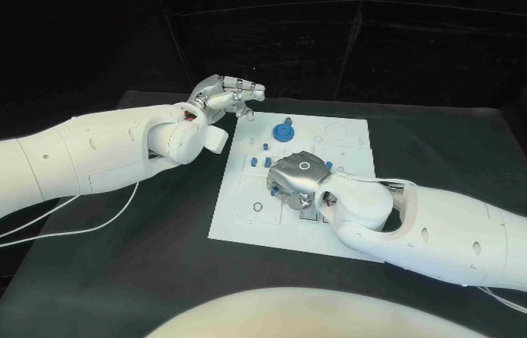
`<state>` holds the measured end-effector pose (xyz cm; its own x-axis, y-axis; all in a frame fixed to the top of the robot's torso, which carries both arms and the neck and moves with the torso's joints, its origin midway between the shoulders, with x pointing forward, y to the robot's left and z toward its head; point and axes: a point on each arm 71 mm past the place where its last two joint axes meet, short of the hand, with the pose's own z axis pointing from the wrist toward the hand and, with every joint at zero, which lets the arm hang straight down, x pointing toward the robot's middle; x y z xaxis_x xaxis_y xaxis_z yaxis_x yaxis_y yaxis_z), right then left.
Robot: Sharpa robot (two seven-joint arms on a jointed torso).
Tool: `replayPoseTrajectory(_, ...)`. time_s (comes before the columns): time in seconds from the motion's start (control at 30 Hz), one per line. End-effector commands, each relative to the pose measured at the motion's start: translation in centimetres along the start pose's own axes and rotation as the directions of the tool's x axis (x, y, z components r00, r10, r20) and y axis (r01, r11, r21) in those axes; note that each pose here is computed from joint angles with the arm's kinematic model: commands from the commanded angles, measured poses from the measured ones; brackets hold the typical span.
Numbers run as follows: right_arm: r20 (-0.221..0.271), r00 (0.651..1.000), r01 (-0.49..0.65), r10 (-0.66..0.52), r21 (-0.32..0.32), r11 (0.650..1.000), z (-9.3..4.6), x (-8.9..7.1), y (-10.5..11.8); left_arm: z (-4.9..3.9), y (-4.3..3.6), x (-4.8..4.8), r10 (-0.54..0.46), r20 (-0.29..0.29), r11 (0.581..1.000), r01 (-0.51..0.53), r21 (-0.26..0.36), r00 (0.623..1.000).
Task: Assemble the parts on the task board
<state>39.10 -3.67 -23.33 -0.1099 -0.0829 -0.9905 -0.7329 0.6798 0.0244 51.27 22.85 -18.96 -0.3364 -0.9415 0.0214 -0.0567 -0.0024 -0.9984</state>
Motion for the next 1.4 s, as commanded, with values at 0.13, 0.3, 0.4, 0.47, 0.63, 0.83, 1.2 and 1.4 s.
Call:
replayPoseTrajectory(0.13,-0.004,1.000,0.009,-0.009,-0.009,1.000,0.06,-0.06,0.20,0.04,-0.11,0.15,-0.008,-0.013,1.000,0.008,0.001,1.000)
replayPoseTrajectory(0.3,-0.002,1.000,0.003,-0.003,-0.012,1.000,0.11,-0.07,0.24,0.05,-0.10,0.17,-0.008,-0.014,1.000,0.008,0.000,1.000)
replayPoseTrajectory(0.4,0.000,1.000,-0.006,0.006,-0.012,1.000,0.15,-0.07,0.21,0.05,-0.10,0.17,-0.008,-0.015,1.000,0.008,0.000,1.000)
replayPoseTrajectory(0.47,0.001,1.000,-0.012,0.012,-0.011,1.000,0.17,-0.05,0.15,0.04,-0.10,0.17,-0.008,-0.015,1.000,0.008,-0.001,1.000)
replayPoseTrajectory(0.63,0.003,1.000,-0.028,0.028,-0.008,1.000,0.19,-0.01,-0.02,0.02,-0.10,0.16,-0.009,-0.016,1.000,0.009,-0.002,1.000)
replayPoseTrajectory(0.83,0.002,0.999,-0.047,0.047,-0.009,0.999,0.19,0.02,-0.08,0.00,-0.09,0.15,-0.009,-0.018,1.000,0.009,-0.005,1.000)
replayPoseTrajectory(1.2,0.004,0.997,-0.074,0.074,-0.015,0.997,0.13,-0.02,-0.01,0.00,-0.07,0.10,-0.009,-0.017,1.000,0.009,-0.007,1.000)
replayPoseTrajectory(1.4,0.009,0.997,-0.081,0.081,-0.017,0.997,0.03,-0.09,0.02,0.01,-0.06,0.10,-0.009,-0.018,1.000,0.009,-0.007,1.000)
